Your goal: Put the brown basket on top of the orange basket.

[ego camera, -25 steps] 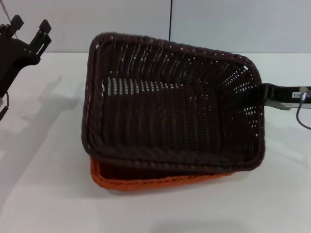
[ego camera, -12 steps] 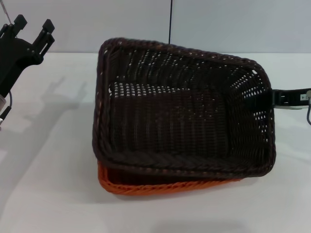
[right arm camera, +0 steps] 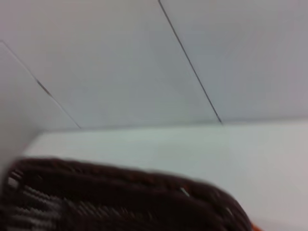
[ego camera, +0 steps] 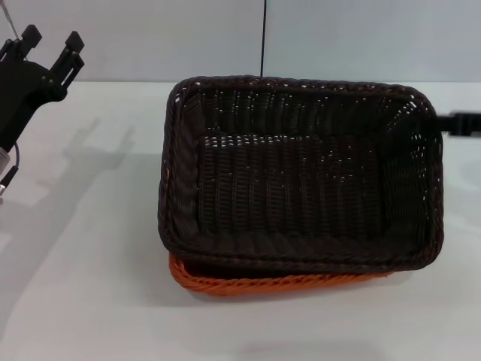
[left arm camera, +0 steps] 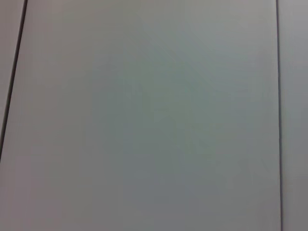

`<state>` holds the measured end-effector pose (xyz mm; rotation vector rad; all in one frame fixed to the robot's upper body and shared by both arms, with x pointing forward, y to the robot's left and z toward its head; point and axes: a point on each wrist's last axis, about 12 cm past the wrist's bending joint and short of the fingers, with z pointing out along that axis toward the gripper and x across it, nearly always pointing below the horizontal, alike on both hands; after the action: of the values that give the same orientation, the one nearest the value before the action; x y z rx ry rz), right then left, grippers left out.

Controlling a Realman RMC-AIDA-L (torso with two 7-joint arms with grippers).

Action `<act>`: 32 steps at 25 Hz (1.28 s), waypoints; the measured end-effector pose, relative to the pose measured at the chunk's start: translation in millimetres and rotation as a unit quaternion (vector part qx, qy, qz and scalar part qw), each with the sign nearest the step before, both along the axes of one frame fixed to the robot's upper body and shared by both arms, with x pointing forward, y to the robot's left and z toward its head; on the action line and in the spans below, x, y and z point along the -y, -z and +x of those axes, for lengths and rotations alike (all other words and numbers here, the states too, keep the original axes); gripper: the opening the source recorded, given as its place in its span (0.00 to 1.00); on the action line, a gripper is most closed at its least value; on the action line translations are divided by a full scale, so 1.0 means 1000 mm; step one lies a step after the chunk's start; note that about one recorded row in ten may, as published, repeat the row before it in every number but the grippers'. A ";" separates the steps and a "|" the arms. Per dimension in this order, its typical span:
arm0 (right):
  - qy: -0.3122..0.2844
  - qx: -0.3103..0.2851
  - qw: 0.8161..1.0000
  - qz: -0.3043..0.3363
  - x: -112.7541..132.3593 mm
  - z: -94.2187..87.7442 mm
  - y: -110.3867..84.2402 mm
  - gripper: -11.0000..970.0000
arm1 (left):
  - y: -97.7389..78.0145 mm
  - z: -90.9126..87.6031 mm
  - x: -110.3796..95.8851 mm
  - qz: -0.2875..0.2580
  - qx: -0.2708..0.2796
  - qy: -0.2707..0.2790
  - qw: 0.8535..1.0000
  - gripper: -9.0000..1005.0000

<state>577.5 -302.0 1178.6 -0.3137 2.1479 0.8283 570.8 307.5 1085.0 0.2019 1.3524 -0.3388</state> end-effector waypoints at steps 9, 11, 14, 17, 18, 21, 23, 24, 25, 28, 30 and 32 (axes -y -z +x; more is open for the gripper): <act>-0.030 0.260 0.955 0.137 0.042 -0.040 -0.019 0.73 | 0.001 -0.007 0.000 -0.018 0.010 0.008 1.000 0.71; -0.008 0.335 0.929 0.157 0.056 -0.055 -0.012 0.81 | 0.001 -0.009 0.001 -0.026 0.016 0.013 0.999 0.71; 0.051 0.427 0.888 0.164 0.073 -0.074 0.007 0.80 | -0.001 -0.022 0.002 -0.068 0.049 0.027 0.996 0.71; 0.129 0.482 0.855 0.142 0.083 -0.086 0.031 0.80 | -0.002 -0.028 0.002 -0.086 0.065 0.030 0.994 0.71; 0.157 0.490 0.847 0.135 0.085 -0.089 0.040 0.80 | -0.002 -0.031 0.002 -0.092 0.071 0.030 0.993 0.71; 0.228 0.497 0.828 0.124 0.086 -0.092 0.062 0.80 | -0.002 -0.038 0.002 -0.108 0.092 0.026 0.990 0.71; 0.256 0.489 0.824 0.127 0.081 -0.089 0.072 0.80 | 0.000 -0.043 -0.001 -0.128 0.102 0.009 0.986 0.71; 0.263 0.487 0.823 0.126 0.078 -0.087 0.075 0.80 | 0.001 -0.044 -0.002 -0.135 0.101 0.000 0.986 0.71; 0.266 0.486 0.823 0.125 0.075 -0.085 0.077 0.80 | 0.001 -0.044 -0.002 -0.135 0.101 0.000 0.986 0.71; 0.274 0.476 0.825 0.129 0.065 -0.076 0.083 0.80 | 0.007 -0.043 -0.003 -0.147 0.083 -0.019 0.985 0.71; 0.279 0.468 0.828 0.133 0.061 -0.071 0.084 0.80 | 0.008 -0.043 -0.003 -0.147 0.080 -0.021 0.986 0.71; 0.283 0.461 0.831 0.129 0.059 -0.065 0.086 0.80 | 0.009 -0.040 -0.002 -0.148 0.074 -0.025 0.986 0.71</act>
<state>512.1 -361.3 1093.0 0.0801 1.0906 0.4478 530.7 309.5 1076.4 -0.0538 1.1435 -0.4695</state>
